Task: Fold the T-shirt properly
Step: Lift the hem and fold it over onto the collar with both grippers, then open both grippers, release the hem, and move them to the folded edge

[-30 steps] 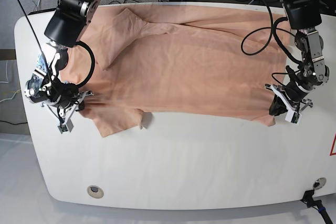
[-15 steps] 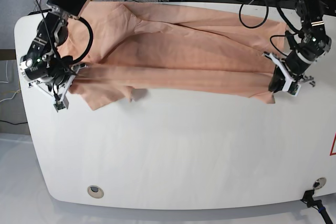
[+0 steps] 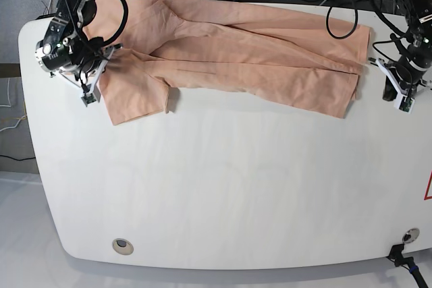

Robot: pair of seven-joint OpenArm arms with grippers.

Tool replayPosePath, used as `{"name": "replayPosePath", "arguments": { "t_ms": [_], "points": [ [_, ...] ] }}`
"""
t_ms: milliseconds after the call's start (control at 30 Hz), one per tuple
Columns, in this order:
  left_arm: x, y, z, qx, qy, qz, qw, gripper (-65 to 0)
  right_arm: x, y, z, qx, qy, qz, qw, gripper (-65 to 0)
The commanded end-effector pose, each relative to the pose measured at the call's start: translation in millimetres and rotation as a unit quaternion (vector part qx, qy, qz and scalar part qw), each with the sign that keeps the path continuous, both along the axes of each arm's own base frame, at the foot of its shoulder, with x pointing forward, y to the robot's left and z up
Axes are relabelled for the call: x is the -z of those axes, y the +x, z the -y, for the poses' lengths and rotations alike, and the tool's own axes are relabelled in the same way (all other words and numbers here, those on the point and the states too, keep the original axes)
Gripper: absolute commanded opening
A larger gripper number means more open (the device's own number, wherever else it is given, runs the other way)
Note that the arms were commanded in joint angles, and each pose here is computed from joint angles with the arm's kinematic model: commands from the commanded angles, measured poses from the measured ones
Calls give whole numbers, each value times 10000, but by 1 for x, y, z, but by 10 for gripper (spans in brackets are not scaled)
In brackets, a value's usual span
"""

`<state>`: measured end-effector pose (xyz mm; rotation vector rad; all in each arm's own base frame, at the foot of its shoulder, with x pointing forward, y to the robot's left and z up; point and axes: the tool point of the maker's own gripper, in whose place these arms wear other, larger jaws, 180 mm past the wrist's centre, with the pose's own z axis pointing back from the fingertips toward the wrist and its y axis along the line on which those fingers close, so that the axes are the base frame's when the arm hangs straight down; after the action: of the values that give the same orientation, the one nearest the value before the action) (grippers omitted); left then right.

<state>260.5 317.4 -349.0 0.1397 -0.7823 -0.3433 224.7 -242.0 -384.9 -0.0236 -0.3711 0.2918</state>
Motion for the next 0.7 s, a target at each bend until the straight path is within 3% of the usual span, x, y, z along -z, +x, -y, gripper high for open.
{"name": "replayPosePath", "arguments": {
  "t_ms": [0, 167, 433, 500, 667],
  "points": [
    [-10, 2, -3, 49, 64, 132, 9999, -650, -13, 3, 0, -82, -64, 233, 9997, -650],
    [-3, -7, -3, 50, 63, 2, 10000, -650, -11, -1, -4, -118, 40, 201, 9997, -650],
    [-4, -6, -3, 50, 63, 9, 10000, -650, -9, -7, 2, -124, -58, 110, 9998, -370],
    [-5, -4, -3, 50, 63, 40, 10000, -650, -12, -6, 8, -145, -143, 130, 9997, -338],
    [-19, 29, 2, 64, -62, 379, 9992, -650, -14, -3, 11, -156, -175, 167, 9996, -333]
  ]
}}
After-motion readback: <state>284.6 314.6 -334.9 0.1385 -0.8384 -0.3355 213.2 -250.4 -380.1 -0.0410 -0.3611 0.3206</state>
